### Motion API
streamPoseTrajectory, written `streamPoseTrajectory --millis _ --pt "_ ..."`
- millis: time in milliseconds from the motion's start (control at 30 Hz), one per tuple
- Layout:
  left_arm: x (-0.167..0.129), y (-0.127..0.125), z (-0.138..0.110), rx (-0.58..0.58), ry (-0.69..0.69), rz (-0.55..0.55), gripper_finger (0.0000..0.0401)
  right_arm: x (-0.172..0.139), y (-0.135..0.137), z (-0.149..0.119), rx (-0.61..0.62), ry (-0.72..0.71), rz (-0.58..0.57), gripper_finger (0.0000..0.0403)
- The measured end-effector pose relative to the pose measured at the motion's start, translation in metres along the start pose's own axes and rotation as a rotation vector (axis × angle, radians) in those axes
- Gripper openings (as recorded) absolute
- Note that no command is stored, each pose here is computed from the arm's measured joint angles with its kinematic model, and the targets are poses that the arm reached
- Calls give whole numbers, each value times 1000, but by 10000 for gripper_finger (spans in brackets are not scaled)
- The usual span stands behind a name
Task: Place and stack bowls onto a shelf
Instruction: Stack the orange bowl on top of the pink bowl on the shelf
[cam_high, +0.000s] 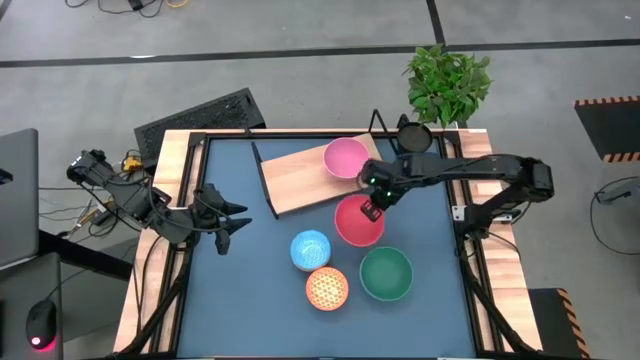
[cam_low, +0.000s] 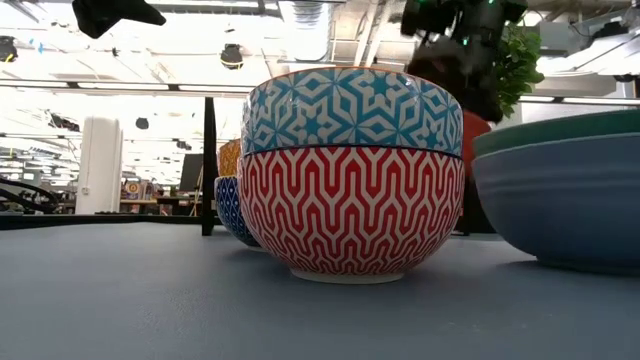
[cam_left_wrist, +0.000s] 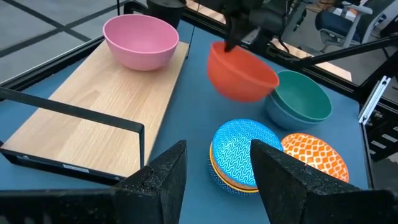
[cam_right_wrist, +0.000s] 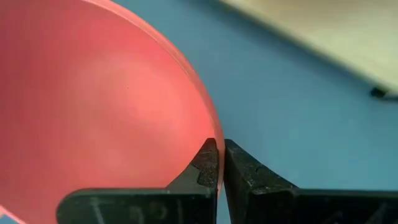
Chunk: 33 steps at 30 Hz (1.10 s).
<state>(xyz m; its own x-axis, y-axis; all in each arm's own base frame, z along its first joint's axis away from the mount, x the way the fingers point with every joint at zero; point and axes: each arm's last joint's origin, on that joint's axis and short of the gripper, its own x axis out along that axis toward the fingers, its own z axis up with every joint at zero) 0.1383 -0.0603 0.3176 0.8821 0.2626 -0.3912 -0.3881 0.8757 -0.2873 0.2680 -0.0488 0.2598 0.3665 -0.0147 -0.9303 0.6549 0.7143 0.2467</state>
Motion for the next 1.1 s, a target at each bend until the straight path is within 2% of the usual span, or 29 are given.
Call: streamPoseTrajectory --millis 233,367,500,767,1100 --pt "0 0 0 0 -4 4 162 -57 -7 32 62 -187 74 28" --pt "0 1 1 1 -16 18 162 -82 -18 61 52 -199 24 28" --pt "0 1 1 3 -17 18 162 -92 -28 94 25 -178 -31 28" --pt "0 1 0 -7 -16 17 162 -74 -56 146 7 -84 -115 28" --pt "0 1 0 -5 -13 19 162 -30 -91 168 45 56 -155 28"
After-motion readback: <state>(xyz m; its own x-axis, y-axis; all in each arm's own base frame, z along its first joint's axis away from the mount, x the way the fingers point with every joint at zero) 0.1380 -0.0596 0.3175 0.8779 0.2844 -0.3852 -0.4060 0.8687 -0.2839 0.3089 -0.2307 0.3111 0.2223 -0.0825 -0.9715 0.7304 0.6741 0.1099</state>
